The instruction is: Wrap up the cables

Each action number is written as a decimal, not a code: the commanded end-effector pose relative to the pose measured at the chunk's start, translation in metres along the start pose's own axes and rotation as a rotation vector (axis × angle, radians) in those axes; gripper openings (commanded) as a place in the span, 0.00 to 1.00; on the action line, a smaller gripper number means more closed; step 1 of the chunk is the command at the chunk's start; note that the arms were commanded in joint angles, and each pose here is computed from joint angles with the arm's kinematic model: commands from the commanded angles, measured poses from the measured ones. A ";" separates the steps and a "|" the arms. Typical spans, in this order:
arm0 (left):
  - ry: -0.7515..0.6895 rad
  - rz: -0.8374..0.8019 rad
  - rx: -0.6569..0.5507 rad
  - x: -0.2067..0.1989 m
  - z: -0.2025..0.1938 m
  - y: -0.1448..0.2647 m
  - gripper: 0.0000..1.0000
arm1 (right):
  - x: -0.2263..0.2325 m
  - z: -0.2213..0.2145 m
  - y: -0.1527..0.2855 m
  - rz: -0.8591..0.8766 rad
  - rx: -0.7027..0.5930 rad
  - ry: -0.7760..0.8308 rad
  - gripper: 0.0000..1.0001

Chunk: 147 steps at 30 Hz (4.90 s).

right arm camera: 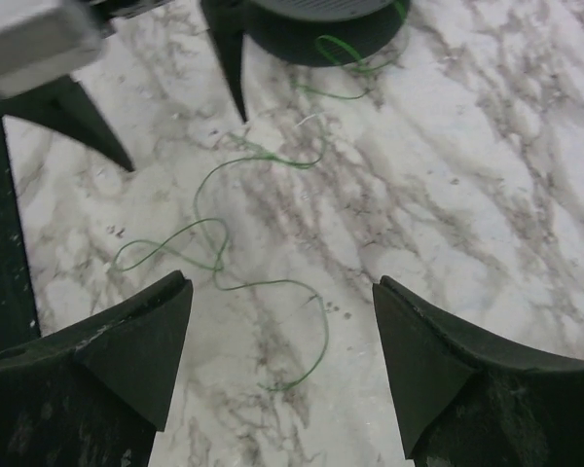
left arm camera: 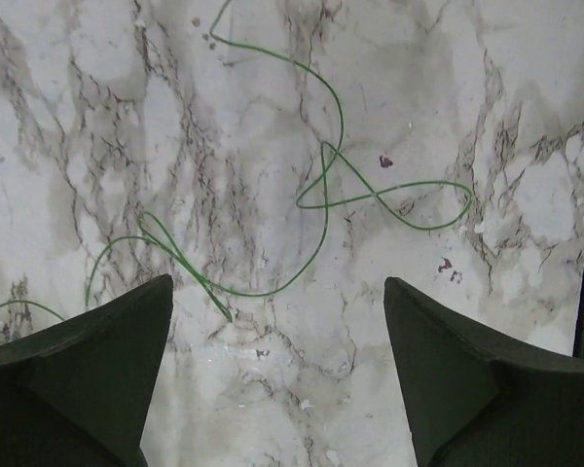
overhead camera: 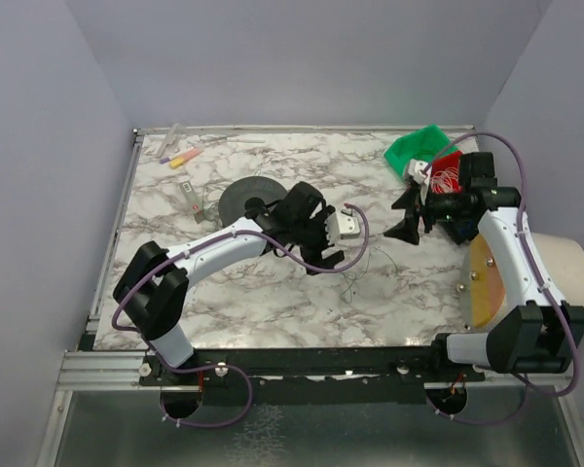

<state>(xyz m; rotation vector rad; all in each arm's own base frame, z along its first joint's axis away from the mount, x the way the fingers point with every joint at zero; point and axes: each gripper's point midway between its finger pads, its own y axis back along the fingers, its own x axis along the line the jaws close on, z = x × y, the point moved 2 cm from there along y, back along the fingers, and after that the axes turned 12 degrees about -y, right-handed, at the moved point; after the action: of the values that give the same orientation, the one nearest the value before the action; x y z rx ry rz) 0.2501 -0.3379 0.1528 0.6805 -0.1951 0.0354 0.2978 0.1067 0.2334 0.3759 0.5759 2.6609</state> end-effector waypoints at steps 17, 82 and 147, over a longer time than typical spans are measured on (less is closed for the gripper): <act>0.043 -0.082 0.033 -0.011 -0.037 -0.056 0.87 | 0.095 -0.078 -0.060 0.339 0.111 0.203 0.81; 0.242 -0.091 -0.056 -0.033 -0.046 -0.072 0.62 | 0.072 -0.134 -0.101 0.320 0.230 0.141 0.69; 0.592 -0.145 -0.185 0.001 -0.056 -0.065 0.66 | 0.077 -0.168 -0.124 0.348 0.379 0.139 0.18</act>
<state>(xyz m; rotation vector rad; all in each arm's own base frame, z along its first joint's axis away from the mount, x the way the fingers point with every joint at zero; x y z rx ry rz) 0.2629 -0.3497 0.0651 0.5053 0.4087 0.0988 0.2088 0.1873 0.0482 0.4241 1.1199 2.9505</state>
